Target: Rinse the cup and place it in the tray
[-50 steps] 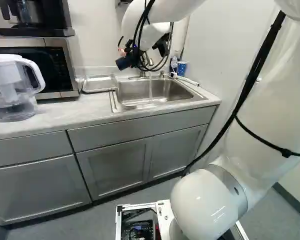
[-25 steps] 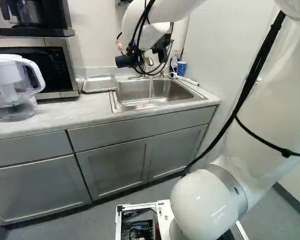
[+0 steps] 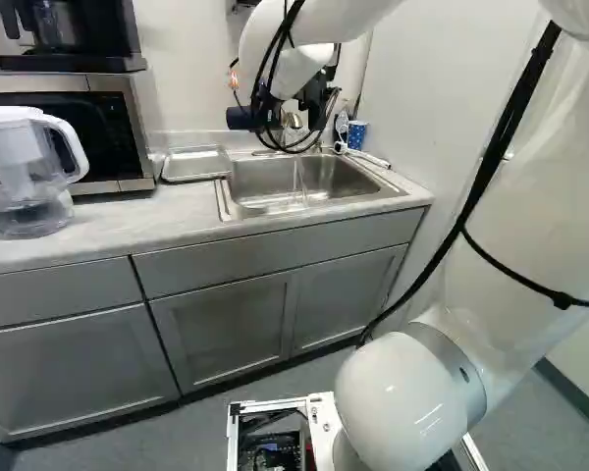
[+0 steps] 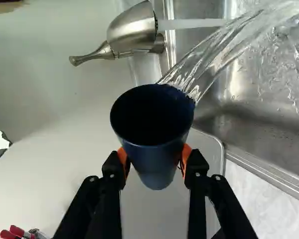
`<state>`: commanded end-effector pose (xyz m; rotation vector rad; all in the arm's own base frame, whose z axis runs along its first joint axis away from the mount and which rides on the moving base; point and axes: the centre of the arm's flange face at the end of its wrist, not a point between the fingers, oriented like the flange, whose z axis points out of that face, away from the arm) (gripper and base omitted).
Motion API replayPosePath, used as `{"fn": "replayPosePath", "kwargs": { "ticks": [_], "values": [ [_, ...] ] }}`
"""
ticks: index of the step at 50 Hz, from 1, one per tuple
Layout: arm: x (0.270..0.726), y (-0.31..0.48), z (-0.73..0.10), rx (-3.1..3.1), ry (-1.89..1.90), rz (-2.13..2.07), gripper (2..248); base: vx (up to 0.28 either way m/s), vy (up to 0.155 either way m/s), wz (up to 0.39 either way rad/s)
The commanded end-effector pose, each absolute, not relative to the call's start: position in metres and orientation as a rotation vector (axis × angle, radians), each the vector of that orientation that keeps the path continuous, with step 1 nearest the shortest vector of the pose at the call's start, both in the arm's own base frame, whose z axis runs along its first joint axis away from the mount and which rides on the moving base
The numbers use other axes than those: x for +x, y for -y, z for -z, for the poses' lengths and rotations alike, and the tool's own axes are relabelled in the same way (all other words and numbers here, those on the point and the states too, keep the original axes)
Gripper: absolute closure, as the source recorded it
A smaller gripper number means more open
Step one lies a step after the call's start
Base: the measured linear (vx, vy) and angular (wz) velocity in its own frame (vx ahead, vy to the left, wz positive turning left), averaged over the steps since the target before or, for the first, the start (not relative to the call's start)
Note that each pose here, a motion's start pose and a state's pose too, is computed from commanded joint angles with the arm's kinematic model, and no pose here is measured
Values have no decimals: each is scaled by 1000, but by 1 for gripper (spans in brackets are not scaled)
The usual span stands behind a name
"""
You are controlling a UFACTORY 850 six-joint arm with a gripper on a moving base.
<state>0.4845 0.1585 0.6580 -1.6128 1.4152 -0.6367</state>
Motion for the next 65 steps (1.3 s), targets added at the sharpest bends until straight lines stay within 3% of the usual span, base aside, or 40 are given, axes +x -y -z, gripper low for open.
{"fn": "replayPosePath", "kwargs": {
  "ticks": [65],
  "values": [
    [485,-158,-658,-1500,-1512,556,130,0,0,0]
  ]
}}
